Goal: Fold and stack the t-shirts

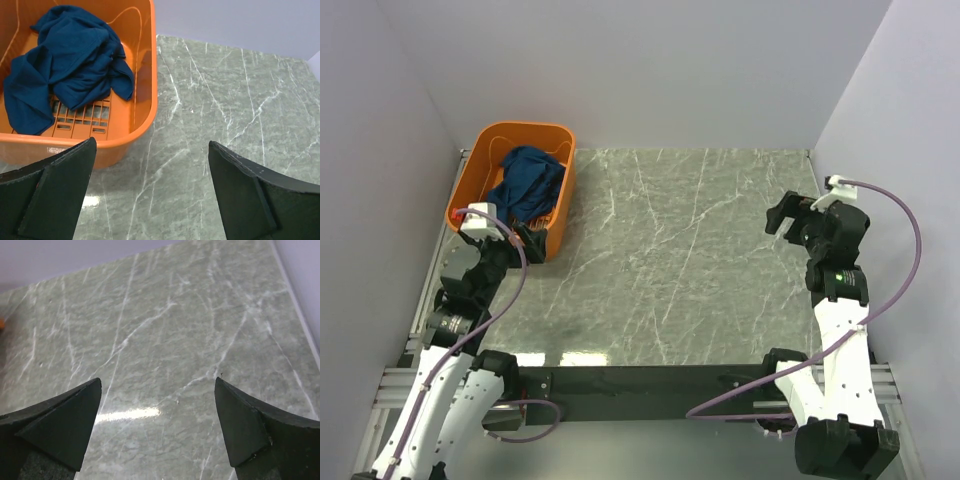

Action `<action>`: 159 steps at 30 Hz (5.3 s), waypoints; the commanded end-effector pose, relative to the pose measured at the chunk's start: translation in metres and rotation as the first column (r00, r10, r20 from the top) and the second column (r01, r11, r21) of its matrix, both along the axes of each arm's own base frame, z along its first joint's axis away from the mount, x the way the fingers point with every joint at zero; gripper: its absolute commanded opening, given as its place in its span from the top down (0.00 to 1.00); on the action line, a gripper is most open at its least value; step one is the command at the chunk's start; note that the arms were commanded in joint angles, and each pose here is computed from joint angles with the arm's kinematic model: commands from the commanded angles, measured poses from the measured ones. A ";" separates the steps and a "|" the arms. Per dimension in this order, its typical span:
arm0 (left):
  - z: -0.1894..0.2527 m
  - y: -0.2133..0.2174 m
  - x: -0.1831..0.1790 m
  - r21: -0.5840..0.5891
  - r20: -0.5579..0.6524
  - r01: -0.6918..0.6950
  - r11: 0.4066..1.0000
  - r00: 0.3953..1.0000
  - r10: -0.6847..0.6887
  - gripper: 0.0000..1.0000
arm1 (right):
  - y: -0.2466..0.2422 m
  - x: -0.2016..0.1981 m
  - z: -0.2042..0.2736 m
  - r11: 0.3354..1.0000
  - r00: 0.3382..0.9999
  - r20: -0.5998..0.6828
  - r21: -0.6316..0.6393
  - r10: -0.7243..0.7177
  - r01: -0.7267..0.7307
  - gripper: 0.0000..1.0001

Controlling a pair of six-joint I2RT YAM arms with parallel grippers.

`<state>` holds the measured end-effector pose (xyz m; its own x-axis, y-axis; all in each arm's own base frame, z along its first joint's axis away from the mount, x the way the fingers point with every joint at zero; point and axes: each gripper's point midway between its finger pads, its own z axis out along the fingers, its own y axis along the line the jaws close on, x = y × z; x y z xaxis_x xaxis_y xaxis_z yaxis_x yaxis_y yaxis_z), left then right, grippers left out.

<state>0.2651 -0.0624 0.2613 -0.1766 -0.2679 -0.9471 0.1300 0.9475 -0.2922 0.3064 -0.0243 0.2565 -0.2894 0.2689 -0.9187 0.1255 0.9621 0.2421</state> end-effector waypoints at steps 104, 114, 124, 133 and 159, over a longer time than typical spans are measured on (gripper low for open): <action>0.324 -0.273 0.012 -0.254 0.319 0.760 0.599 0.650 -0.690 1.00 | 0.268 -0.056 0.183 0.382 0.335 0.279 -0.135 0.900 -0.914 0.13; 0.319 -0.266 0.013 -0.240 0.301 0.730 0.640 0.683 -0.666 1.00 | 0.268 -0.060 0.183 0.403 0.352 0.260 -0.176 0.899 -0.898 1.00; 0.368 -0.227 -0.017 -0.131 0.423 0.719 0.682 0.663 -0.618 1.00 | 0.120 -0.112 0.365 0.753 0.565 0.521 -0.571 0.640 -0.326 1.00; 0.441 -0.240 -0.112 -0.054 0.645 0.941 0.334 0.288 -0.708 1.00 | 0.037 -0.189 0.468 0.892 0.519 0.804 -0.423 0.289 0.158 1.00; 0.186 -0.343 -0.031 -0.146 0.077 0.824 0.548 0.562 -0.824 1.00 | -0.032 -0.028 0.268 0.828 0.911 0.411 -0.527 0.048 0.194 1.00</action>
